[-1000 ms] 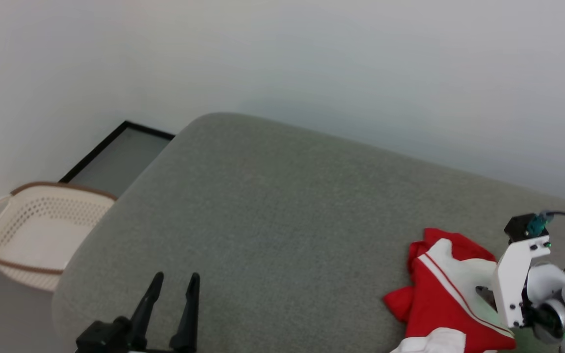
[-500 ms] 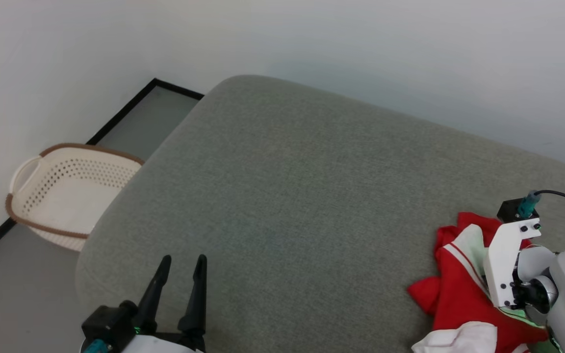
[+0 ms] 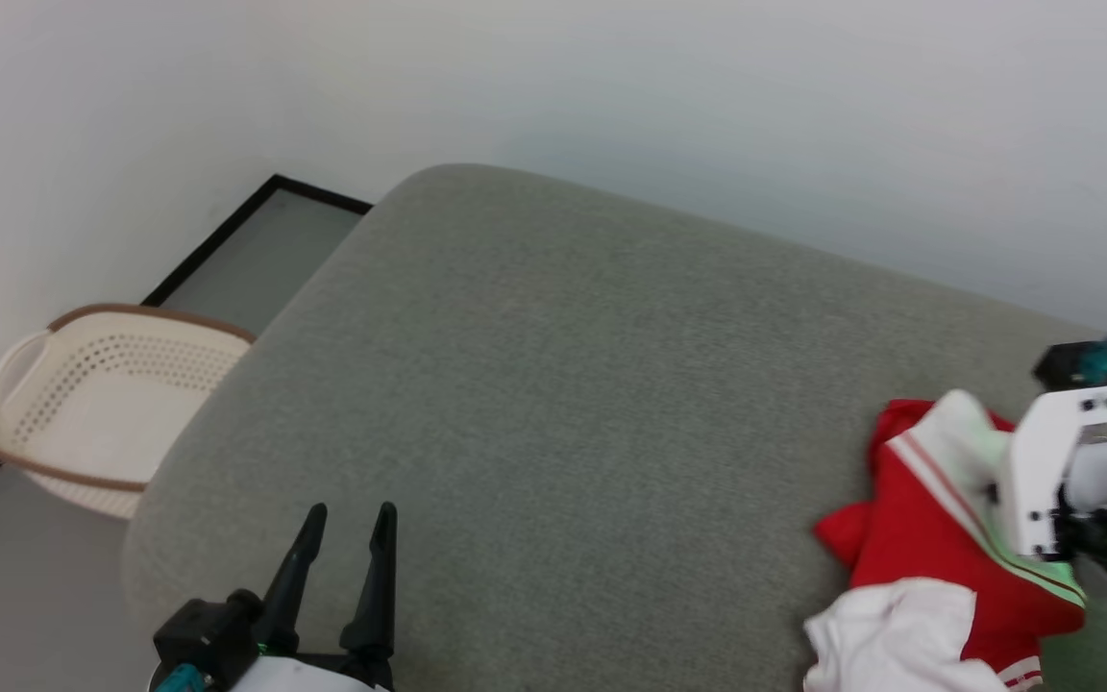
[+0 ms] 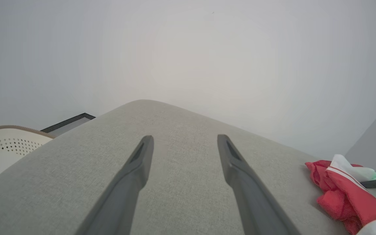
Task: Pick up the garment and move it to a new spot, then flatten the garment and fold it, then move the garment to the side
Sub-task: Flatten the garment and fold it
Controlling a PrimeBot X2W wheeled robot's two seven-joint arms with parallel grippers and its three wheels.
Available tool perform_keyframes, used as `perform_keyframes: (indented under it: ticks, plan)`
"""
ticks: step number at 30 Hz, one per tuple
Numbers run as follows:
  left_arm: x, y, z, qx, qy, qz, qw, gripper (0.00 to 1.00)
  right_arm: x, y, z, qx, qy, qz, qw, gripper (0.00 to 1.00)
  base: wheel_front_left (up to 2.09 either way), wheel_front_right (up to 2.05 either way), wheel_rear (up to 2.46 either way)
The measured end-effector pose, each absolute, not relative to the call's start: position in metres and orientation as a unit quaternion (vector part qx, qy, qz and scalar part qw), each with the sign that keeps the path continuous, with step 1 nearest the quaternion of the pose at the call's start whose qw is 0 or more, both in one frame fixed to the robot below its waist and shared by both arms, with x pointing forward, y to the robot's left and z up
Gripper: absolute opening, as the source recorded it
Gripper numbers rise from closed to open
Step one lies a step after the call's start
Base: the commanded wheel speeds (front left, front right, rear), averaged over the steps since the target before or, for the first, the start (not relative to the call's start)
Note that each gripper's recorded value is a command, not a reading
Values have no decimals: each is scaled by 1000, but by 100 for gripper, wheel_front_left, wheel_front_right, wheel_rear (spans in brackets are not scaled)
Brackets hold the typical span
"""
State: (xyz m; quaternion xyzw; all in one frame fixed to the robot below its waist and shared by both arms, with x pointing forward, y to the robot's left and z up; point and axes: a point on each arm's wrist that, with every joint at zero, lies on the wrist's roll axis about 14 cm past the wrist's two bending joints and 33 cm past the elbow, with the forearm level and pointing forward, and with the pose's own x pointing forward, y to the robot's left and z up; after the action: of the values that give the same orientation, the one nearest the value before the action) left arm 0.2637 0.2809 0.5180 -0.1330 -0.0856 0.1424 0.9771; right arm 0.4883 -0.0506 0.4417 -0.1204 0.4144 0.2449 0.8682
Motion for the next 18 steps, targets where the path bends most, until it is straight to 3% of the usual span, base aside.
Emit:
perform_keyframes:
  ticks: [8,13,18]
  plan:
    - [276,271,522,-134,-89,116,980,100,497,-130,448,-86,413,155,893,0,0,0,0]
    - [282,261,522,-137,-87,99,982,100,472,-185,419,-51,455,90,884,0,0,0,0]
    - [290,253,521,-138,-83,84,983,100,444,-202,390,-16,486,64,872,0,0,0,0]
